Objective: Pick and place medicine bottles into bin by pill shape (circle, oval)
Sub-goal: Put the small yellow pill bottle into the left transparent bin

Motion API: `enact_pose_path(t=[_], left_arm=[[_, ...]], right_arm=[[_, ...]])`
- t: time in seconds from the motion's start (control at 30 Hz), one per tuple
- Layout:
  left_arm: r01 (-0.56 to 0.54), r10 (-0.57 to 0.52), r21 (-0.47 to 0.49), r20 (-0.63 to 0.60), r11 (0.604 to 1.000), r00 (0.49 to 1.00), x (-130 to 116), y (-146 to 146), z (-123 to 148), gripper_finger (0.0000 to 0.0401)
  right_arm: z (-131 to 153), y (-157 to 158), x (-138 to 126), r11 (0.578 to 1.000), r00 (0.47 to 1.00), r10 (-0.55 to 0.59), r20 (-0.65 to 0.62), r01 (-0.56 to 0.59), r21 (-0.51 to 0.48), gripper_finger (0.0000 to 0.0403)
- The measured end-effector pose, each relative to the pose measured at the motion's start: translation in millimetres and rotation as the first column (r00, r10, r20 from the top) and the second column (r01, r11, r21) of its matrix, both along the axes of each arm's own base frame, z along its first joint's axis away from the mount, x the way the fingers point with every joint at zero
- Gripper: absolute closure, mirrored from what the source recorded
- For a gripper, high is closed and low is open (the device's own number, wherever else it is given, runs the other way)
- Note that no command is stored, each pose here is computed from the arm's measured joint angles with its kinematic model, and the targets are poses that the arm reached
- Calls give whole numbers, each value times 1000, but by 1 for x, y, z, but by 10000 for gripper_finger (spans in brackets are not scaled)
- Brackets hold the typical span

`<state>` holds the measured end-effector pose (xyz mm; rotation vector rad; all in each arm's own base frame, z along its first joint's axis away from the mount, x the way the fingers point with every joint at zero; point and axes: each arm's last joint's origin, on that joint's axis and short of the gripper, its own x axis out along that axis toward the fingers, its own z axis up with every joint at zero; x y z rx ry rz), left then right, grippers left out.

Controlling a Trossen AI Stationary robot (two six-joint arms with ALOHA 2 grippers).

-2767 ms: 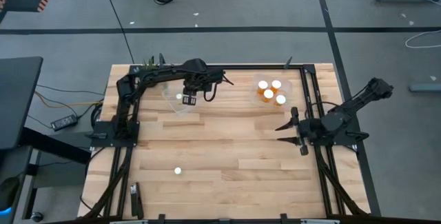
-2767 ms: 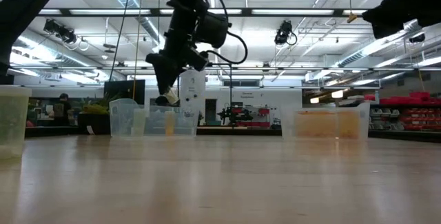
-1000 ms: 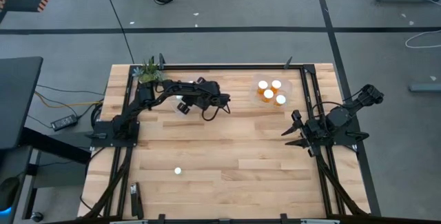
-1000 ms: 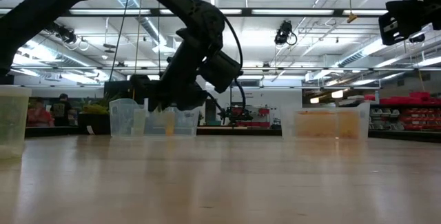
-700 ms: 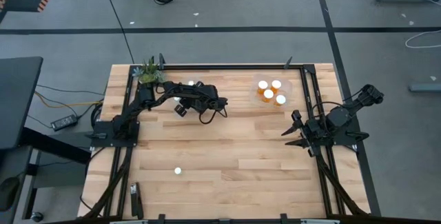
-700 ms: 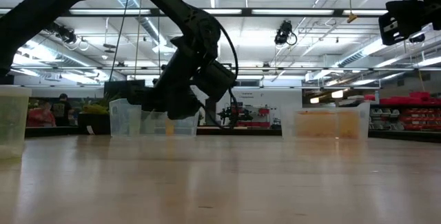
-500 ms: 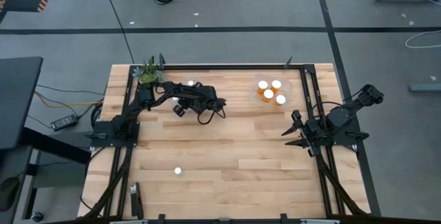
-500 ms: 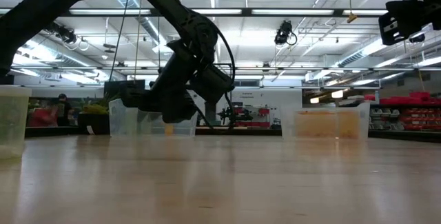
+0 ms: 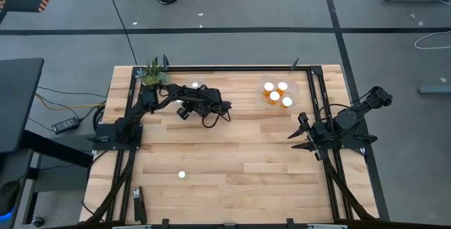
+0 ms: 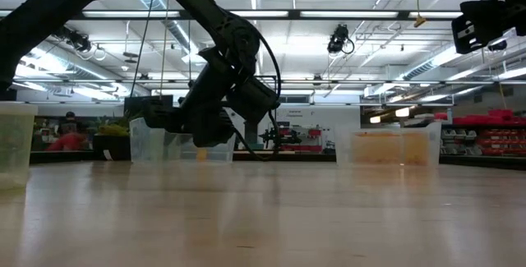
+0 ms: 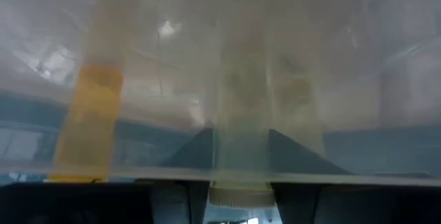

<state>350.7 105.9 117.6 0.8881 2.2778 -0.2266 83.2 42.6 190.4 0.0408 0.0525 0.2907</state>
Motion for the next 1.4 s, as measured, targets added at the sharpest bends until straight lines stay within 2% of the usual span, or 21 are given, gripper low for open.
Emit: enact_pose_path(t=[0.27, 0.4, 0.67, 0.93, 1.13, 1.4], left_arm=[[18, -18, -6, 3, 1000, 1000, 2, -4, -1, 208], [14, -14, -2, -7, 1000, 1000, 1, -4, 0, 194], [18, -17, 4, -32, 1000, 999, -1, -4, 1, 210], [10, -9, 28, -41, 1000, 999, -4, -4, 8, 201], [-9, 12, 39, -56, 999, 998, -6, -4, 11, 208], [-40, 39, 75, 26, 996, 999, 9, -1, 33, 199]], right_arm=[[-1, 0, 0, 1000, 1000, 0, -7, 0, -2, 226], [-1, 0, 0, 1000, 1000, 0, -8, 0, -2, 226], [-1, 0, 0, 1000, 1000, 0, -8, 0, -1, 226], [-1, 0, 0, 1000, 1000, 0, -8, 0, -1, 226], [-1, 0, 0, 1000, 1000, 0, -8, 0, -1, 226], [-1, 0, 0, 1000, 1000, -1, -8, 1, -1, 226]])
